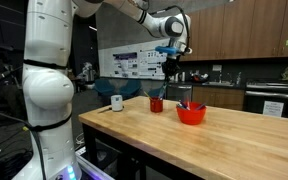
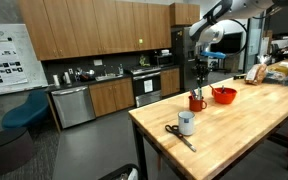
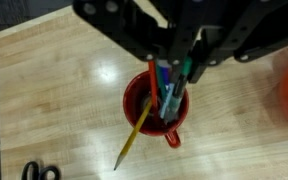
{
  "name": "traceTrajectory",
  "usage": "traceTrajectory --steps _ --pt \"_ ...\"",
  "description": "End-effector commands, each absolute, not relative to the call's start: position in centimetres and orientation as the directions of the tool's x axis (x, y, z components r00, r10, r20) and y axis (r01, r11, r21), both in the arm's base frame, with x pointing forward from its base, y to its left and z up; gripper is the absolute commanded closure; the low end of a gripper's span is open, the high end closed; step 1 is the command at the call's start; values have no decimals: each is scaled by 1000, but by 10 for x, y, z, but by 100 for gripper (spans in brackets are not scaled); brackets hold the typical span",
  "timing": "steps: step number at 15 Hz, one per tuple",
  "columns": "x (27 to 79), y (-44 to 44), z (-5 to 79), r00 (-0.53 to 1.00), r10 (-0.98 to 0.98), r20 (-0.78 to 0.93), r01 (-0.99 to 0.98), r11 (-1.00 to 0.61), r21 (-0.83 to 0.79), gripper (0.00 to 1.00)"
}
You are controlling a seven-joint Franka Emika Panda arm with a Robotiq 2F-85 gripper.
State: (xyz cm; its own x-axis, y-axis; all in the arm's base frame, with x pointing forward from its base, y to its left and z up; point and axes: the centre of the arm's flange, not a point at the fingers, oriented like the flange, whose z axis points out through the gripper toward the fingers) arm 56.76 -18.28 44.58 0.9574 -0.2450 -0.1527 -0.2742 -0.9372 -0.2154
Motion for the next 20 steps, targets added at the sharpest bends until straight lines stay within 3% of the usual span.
traceTrajectory --steps 1,11,20 --pt "564 -196 482 962 -249 -114 -268 -940 -209 97" --pt "576 -251 537 936 -350 43 -345 -934 -96 97" --pt "564 -285 523 919 -394 -1 -392 -914 101 97"
